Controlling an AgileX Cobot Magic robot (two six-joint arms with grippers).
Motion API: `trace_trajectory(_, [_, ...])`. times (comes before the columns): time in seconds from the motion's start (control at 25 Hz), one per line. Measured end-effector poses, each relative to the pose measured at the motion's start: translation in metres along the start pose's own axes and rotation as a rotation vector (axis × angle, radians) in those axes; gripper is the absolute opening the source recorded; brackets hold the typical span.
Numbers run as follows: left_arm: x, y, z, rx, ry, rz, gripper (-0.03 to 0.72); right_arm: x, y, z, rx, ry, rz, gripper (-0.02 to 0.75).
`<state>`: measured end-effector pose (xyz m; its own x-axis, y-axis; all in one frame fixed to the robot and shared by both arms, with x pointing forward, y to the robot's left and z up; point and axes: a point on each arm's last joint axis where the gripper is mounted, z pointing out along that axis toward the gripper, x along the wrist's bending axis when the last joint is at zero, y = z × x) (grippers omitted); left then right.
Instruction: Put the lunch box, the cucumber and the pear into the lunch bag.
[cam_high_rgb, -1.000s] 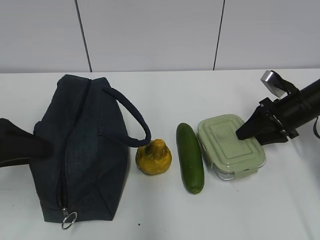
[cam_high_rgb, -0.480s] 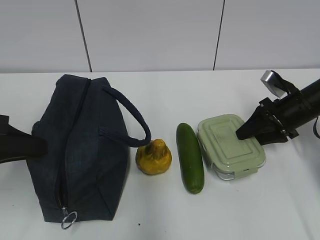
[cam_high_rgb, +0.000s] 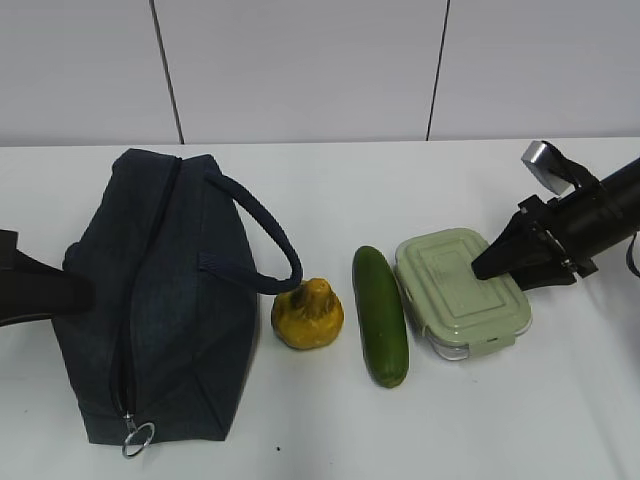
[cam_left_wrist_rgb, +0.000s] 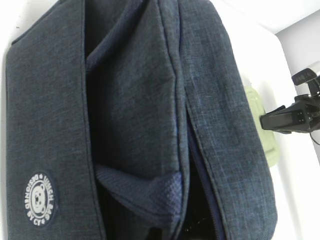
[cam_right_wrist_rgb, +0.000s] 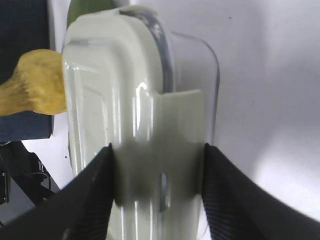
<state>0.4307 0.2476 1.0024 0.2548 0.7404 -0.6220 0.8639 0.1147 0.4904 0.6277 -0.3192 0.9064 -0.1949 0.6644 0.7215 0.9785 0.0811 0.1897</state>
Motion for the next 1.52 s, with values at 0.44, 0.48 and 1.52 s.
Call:
trace_trajectory(0.44, [0.0, 0.0, 0.0, 0.0, 0.0, 0.0, -0.015, 0.001, 0.003, 0.0, -0.037, 0.008, -0.002, 0.395])
trace_trajectory(0.48, [0.0, 0.0, 0.0, 0.0, 0.0, 0.0, -0.015, 0.001, 0.003, 0.0, -0.038, 0.009, -0.001, 0.395])
trace_trajectory(1.52, [0.001, -0.001, 0.0, 0.008, 0.006, 0.009, -0.016, 0.011, 0.015, -0.007, -0.168, 0.055, 0.007, 0.392])
